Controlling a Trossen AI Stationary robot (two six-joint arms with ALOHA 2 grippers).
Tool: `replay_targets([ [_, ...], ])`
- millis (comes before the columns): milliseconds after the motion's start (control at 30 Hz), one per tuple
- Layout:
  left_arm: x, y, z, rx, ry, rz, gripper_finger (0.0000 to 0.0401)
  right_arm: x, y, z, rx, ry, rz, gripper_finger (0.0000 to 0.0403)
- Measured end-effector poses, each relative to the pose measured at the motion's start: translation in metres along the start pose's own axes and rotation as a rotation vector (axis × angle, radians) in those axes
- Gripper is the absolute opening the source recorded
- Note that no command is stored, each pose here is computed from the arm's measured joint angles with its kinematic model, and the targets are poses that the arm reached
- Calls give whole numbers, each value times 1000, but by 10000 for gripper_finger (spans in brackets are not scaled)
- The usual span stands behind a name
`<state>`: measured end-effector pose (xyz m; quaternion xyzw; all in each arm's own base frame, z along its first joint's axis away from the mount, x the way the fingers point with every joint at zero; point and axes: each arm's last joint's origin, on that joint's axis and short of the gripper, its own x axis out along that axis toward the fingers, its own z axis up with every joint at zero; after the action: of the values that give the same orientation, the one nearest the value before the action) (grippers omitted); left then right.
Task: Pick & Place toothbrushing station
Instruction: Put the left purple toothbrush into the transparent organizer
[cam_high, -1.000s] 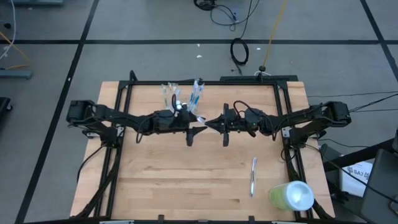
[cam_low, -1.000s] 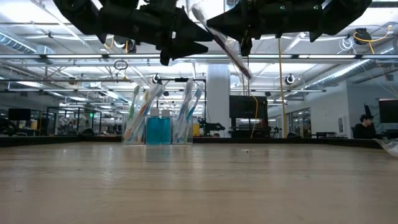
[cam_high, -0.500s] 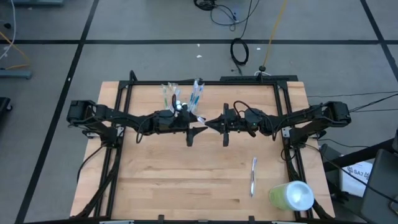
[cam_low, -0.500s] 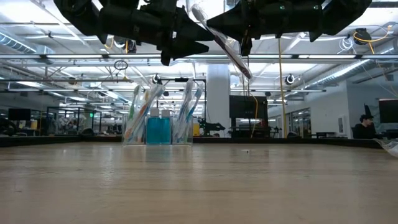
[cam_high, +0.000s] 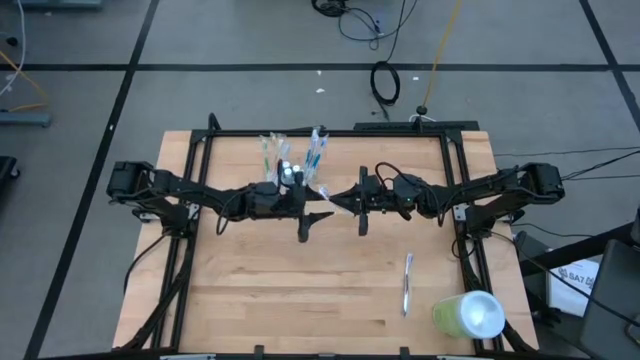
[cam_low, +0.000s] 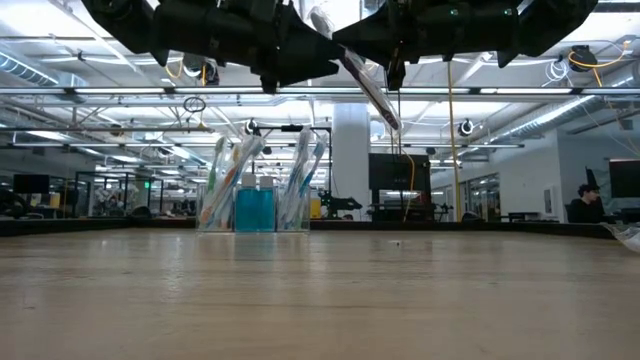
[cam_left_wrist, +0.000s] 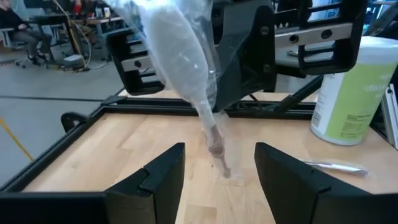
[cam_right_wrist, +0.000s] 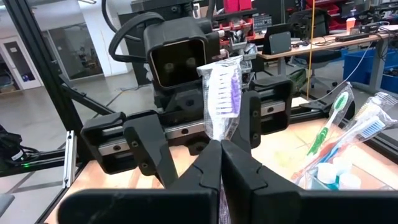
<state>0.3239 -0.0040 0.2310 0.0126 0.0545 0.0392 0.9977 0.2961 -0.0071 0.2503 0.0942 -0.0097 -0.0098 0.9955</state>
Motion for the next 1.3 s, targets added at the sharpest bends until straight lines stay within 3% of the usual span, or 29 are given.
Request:
replay_targets([
  [367,0,7,9,-35,-93,33,202,0,0,0,0,-2,0,0],
  [500,0,7,12,-52,-125,-5,202,0,0,1,0,-6,0,0],
  [867,2,1,8,-109,-110,-28,202,0,0,1,-2,-9,0,0],
  [1133,21,-5,-6,-105,-102,-23,202,0,0,2,-18,-25,3,0],
  [1300,22,-5,0,-104,-127,-22,202,0,0,2,-18,-24,2,0],
])
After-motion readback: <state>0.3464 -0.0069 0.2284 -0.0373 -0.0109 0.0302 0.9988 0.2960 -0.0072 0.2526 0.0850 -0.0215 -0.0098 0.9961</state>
